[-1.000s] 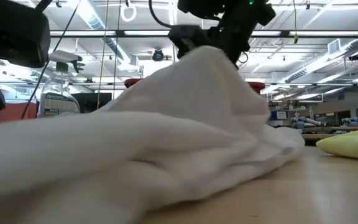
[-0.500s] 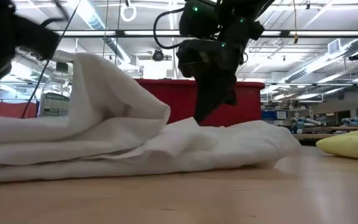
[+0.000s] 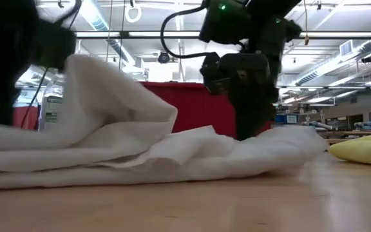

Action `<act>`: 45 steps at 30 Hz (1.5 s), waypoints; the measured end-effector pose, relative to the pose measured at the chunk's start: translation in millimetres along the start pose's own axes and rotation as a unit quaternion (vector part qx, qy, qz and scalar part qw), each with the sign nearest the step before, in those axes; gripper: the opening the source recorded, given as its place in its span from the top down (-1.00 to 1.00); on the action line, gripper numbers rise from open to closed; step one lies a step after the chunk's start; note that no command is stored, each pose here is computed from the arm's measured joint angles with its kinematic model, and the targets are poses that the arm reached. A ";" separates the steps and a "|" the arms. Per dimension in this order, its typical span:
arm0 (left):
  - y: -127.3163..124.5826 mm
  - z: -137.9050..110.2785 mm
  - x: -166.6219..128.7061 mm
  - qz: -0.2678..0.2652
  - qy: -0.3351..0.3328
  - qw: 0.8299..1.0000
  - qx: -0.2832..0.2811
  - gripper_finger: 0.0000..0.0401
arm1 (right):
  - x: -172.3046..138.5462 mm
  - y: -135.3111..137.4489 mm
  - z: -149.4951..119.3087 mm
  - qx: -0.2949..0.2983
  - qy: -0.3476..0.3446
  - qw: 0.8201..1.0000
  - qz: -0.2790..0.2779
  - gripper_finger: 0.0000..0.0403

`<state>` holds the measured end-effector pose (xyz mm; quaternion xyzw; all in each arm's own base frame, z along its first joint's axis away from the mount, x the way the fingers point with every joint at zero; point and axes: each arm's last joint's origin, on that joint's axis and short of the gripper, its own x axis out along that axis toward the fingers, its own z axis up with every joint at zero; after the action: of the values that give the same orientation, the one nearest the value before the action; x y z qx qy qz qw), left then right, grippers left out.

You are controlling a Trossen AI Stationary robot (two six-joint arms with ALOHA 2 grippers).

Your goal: Fold Laundry from Bin

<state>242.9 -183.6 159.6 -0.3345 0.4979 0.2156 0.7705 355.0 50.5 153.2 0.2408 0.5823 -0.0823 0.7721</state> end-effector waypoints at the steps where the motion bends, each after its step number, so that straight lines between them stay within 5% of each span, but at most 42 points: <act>1: 1.0 -2.9 6.5 0.011 0.018 1.000 0.002 0.23 | 0.9 3.1 -3.7 0.016 0.002 1.000 -0.006 0.97; 7: 6.8 -6.6 17.6 0.050 0.075 0.993 0.075 0.24 | 4.1 28.4 -27.7 0.169 0.063 0.983 0.027 0.97; 14: 39.1 24.0 5.2 0.151 0.131 0.963 0.182 0.24 | 1.0 80.7 -29.4 0.161 -0.026 0.970 0.179 0.96; 20: 57.1 47.7 -14.8 0.186 0.143 0.954 0.185 0.24 | -7.0 92.1 -20.5 0.166 -0.130 0.959 0.190 0.96; 25: 46.1 35.7 -42.1 0.126 0.074 0.979 0.146 0.24 | -4.0 94.0 -34.8 0.136 -0.114 0.974 0.143 0.96; 29: 13.9 2.9 -60.7 -0.023 -0.030 0.992 0.123 0.24 | -0.5 92.8 -49.0 0.076 -0.071 0.989 0.106 0.97; 33: -20.7 -24.6 -54.7 -0.135 -0.138 0.970 0.147 0.28 | -0.4 98.8 -56.7 -0.003 -0.073 0.992 0.105 0.96; 39: -45.8 -29.6 -14.4 -0.177 -0.184 0.946 0.200 0.28 | 0.7 106.7 -75.6 -0.181 -0.068 0.978 0.075 0.80; 45: -57.6 -18.8 17.3 -0.185 -0.230 0.919 0.261 0.17 | 3.9 118.3 -94.2 -0.276 -0.091 0.956 0.044 0.32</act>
<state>276.6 -236.8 155.8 -0.1490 0.2749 0.0029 0.9499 323.5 198.2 162.7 0.0350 0.4983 0.0943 0.8611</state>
